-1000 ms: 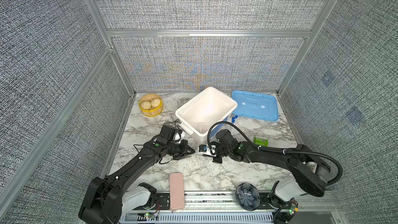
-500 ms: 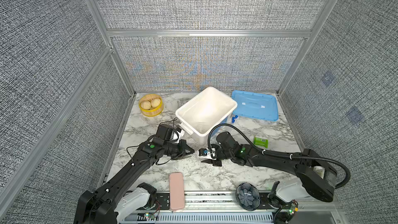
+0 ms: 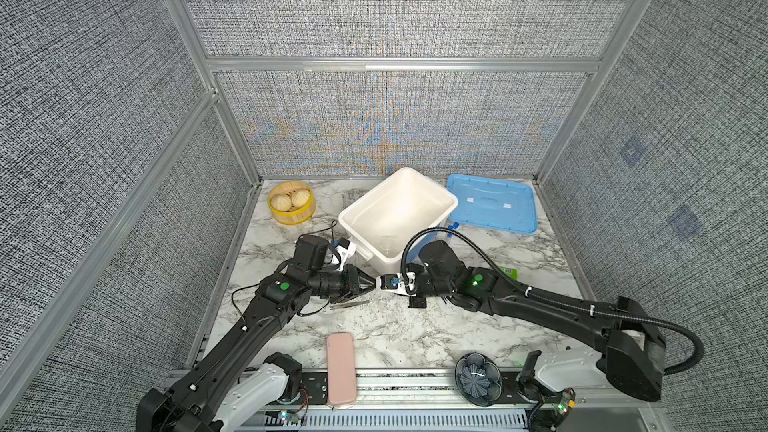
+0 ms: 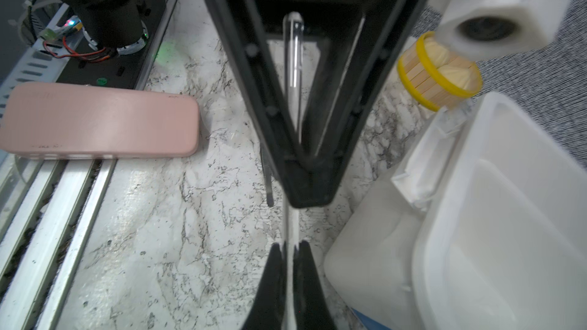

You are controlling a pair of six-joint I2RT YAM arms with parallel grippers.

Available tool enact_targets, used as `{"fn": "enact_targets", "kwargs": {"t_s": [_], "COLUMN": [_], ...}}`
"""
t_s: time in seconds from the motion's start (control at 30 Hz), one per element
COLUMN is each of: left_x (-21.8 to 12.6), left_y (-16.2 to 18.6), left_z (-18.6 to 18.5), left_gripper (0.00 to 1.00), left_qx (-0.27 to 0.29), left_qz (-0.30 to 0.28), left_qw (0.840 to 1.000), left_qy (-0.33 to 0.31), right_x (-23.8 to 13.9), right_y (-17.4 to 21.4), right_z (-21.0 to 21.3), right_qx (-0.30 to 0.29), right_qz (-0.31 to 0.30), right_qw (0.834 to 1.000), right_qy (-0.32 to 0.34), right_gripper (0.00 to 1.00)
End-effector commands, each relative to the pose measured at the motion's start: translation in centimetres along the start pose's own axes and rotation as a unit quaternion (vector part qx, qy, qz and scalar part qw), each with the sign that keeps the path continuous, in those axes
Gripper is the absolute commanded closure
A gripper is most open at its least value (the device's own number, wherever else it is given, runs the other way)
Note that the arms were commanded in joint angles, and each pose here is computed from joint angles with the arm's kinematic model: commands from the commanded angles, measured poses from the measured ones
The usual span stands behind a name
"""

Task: Organize the chemistry lab equipment
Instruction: 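Carry the rod over the white tub with right gripper while left rises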

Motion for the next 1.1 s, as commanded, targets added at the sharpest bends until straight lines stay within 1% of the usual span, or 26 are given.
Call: {"fn": "enact_targets", "kwargs": {"t_s": [0.0, 0.03, 0.17, 0.23, 0.33, 0.4, 0.5, 0.53, 0.6, 0.77, 0.9, 1.0, 1.07], "left_x": [-0.5, -0.8, -2.2, -2.8, -3.1, -3.1, -3.2, -3.1, -2.8, -1.0, 0.4, 1.0, 1.3], "left_y": [-0.3, -0.4, -1.3, -2.0, -3.3, -4.4, -6.1, -6.7, -7.8, -10.3, -12.2, -13.4, -14.0], "left_z": [-0.6, -0.8, -1.5, -1.6, -0.6, -0.5, 0.4, 1.0, 1.8, 3.7, 4.7, 5.4, 6.0], "left_gripper": [0.5, 0.45, 0.32, 0.25, 0.23, 0.23, 0.23, 0.23, 0.21, 0.18, 0.16, 0.16, 0.17], "left_qx": [0.01, 0.016, 0.031, 0.033, 0.01, 0.002, -0.013, -0.023, -0.041, -0.063, -0.073, -0.074, -0.075], "left_qz": [-0.011, -0.017, -0.039, -0.062, -0.089, -0.098, -0.122, -0.126, -0.132, -0.133, -0.103, -0.081, -0.067], "left_qw": [1.0, 1.0, 0.997, 0.993, 0.983, 0.978, 0.962, 0.956, 0.952, 0.955, 0.958, 0.952, 0.948], "left_qy": [0.0, -0.008, -0.058, -0.092, -0.159, -0.182, -0.244, -0.262, -0.273, -0.258, -0.259, -0.285, -0.303], "right_x": [-1.3, -2.2, -4.5, -5.5, -6.5, -6.7, -6.5, -6.4, -6.1, -5.3, -4.4, -3.3, -2.4], "right_y": [-0.4, -1.8, -3.0, -3.3, -3.6, -3.5, -3.2, -3.1, -2.6, -1.3, 0.0, 0.7, 1.2], "right_z": [-0.5, -1.2, -2.8, -4.0, -6.2, -7.8, -10.4, -11.4, -13.1, -16.8, -19.3, -20.6, -21.2], "right_qx": [-0.034, -0.049, -0.093, -0.123, -0.157, -0.178, -0.204, -0.204, -0.202, -0.224, -0.237, -0.252, -0.252], "right_qz": [0.025, 0.014, 0.02, 0.021, 0.026, 0.036, 0.055, 0.061, 0.069, 0.091, 0.108, 0.132, 0.145], "right_qw": [0.999, 0.998, 0.991, 0.986, 0.975, 0.969, 0.961, 0.961, 0.961, 0.958, 0.958, 0.954, 0.954], "right_qy": [0.029, 0.047, 0.093, 0.115, 0.152, 0.166, 0.177, 0.177, 0.174, 0.154, 0.119, 0.09, 0.069], "right_gripper": [1.0, 1.0, 1.0, 1.0, 1.0, 1.0, 1.0, 1.0, 1.0, 1.0, 1.0, 1.0, 1.0]}}
Point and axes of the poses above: each gripper's point midway between its finger pads, its own x axis out along the fingers, its own z axis along the line the jaws close on, y = z × x, the point moved 9 cm from there along -x, back along the fingers, and after that the axes turned 13 degrees about x, right-handed, at the moved point
